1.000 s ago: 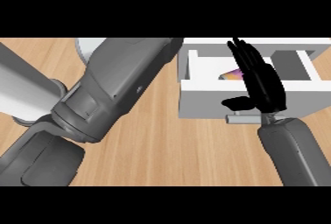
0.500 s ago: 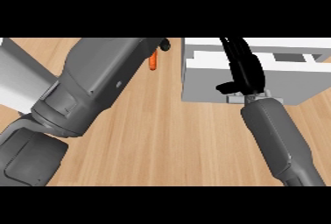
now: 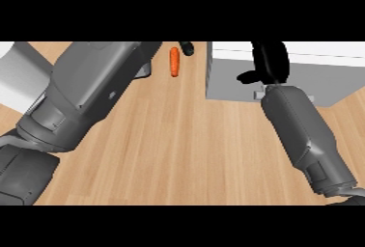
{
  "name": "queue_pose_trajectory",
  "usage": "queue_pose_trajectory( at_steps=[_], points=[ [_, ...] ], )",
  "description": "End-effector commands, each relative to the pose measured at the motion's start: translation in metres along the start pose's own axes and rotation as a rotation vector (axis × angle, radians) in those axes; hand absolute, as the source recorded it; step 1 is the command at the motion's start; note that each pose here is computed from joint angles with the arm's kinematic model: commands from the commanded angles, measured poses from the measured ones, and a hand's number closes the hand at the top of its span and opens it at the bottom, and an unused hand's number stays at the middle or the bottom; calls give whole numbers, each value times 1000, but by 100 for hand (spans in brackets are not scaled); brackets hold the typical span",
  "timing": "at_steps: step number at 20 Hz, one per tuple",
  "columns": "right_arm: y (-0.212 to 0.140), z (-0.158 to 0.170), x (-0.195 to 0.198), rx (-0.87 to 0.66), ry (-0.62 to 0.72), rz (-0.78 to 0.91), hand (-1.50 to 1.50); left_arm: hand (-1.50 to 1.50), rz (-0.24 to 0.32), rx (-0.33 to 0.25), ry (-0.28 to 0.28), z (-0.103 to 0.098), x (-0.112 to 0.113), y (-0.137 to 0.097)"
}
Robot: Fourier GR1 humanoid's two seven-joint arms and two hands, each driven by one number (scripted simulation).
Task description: Pick up the can, place it into the drawer and close the drawer
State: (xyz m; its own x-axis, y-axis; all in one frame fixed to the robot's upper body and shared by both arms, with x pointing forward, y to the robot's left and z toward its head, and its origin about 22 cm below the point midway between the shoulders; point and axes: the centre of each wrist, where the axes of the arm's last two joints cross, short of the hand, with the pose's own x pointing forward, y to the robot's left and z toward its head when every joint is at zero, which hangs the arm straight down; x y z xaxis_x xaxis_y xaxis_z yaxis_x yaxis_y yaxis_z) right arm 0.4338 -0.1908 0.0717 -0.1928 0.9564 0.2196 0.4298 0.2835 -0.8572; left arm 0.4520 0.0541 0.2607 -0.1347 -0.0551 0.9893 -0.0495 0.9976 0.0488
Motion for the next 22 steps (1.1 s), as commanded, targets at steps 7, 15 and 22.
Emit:
queue_pose_trajectory(
  at_steps=[7, 15, 22],
  points=[
    [-21, -49, 28, -85, -10, 25, -150, -150, 8, -19, 13, 6, -17, 29],
    [-37, -70, 39, -85, 0, -59, -150, -150, -6, -34, -12, 9, -9, 51],
    [-31, -65, 41, -108, -19, -185, -150, -150, -4, -20, 8, 14, -6, 75]
  ],
)
